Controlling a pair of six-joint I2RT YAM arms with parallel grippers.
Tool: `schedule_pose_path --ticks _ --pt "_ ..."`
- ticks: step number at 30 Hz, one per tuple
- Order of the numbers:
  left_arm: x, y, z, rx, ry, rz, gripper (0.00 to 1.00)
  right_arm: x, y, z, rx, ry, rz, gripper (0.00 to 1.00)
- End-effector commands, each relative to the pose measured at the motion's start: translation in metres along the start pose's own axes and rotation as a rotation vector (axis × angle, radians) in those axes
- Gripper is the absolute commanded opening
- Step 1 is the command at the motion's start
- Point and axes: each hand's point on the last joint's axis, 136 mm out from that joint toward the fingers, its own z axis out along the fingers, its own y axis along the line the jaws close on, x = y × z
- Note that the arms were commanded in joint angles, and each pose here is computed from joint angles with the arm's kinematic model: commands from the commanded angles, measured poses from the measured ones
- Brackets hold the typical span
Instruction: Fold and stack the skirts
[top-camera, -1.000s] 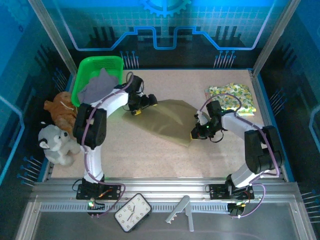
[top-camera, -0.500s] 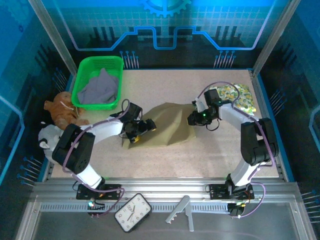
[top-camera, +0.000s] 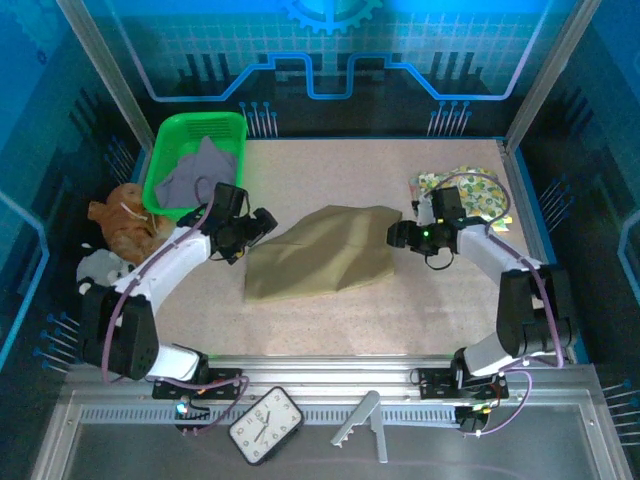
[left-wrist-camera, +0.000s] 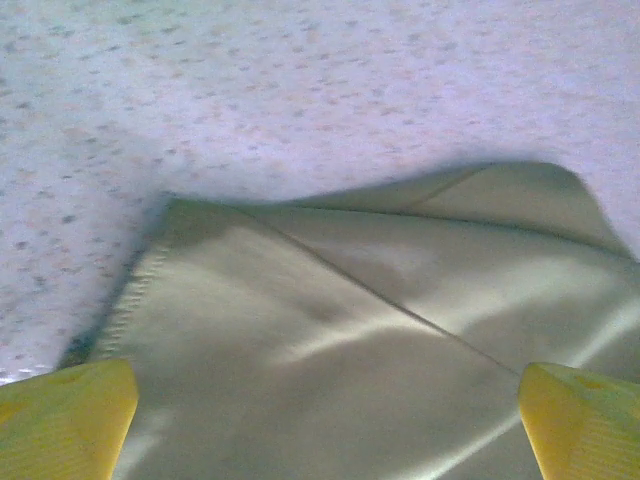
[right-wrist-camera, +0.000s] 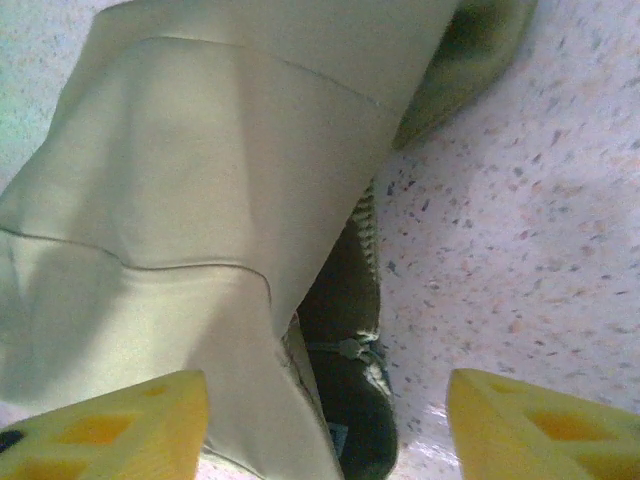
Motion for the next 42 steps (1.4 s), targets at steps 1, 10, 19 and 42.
schedule_pose_path --ticks 1,10,19,42 --pt "0.001 0.021 0.007 -0.088 0.038 0.028 0.99 0.001 0.019 0.014 -0.097 -0.008 -0.103 0.56" --pt "0.002 0.027 0.02 -0.074 0.089 0.007 0.99 0.013 0.014 0.033 -0.075 0.026 -0.123 0.25" --pt "-0.003 0.033 0.024 -0.067 0.118 -0.008 0.99 0.014 0.019 0.034 -0.112 0.05 -0.131 0.3" --pt "0.018 0.022 0.065 0.059 0.3 0.238 0.55 0.009 0.008 0.012 -0.069 0.087 -0.184 0.0"
